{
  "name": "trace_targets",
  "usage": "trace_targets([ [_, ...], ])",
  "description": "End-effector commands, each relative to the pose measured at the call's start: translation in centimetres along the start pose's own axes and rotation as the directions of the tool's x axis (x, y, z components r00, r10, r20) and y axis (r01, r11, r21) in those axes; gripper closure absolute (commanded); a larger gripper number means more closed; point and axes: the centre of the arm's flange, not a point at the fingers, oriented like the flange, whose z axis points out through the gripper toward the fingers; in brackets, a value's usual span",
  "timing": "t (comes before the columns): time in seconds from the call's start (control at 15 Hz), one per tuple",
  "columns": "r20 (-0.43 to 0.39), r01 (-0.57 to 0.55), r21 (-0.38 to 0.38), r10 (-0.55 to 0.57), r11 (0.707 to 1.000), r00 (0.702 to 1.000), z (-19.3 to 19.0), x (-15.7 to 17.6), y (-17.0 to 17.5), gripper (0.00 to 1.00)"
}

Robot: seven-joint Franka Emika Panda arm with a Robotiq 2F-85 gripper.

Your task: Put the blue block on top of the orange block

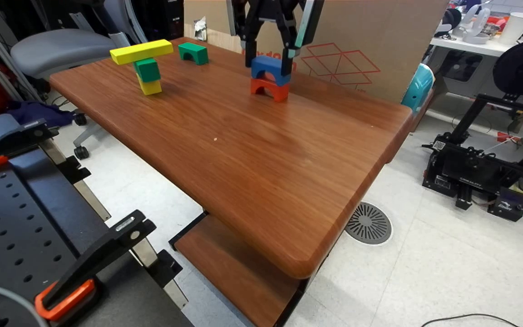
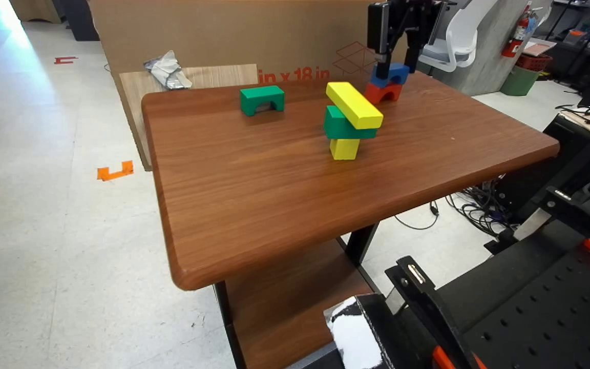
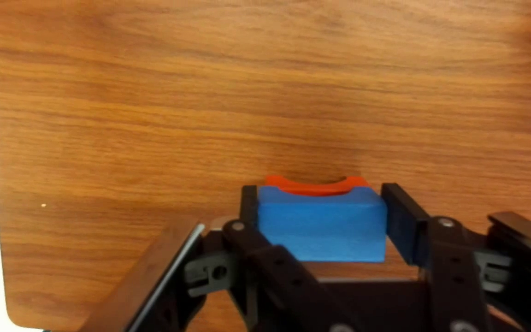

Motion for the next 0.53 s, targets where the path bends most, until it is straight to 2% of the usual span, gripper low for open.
trace_targets([
  [0.0, 0.043, -0.009, 0.02, 0.008, 1.0, 0.999, 0.35, 0.15, 0.68, 0.08],
  [0.2, 0.071, -0.012, 0.019, 0.011, 1.0, 0.997, 0.5, -0.1, 0.44, 0.0],
  [0.47, 0.073, -0.02, 0.022, 0.018, 1.0, 0.997, -0.2, -0.66, 0.13, 0.0],
])
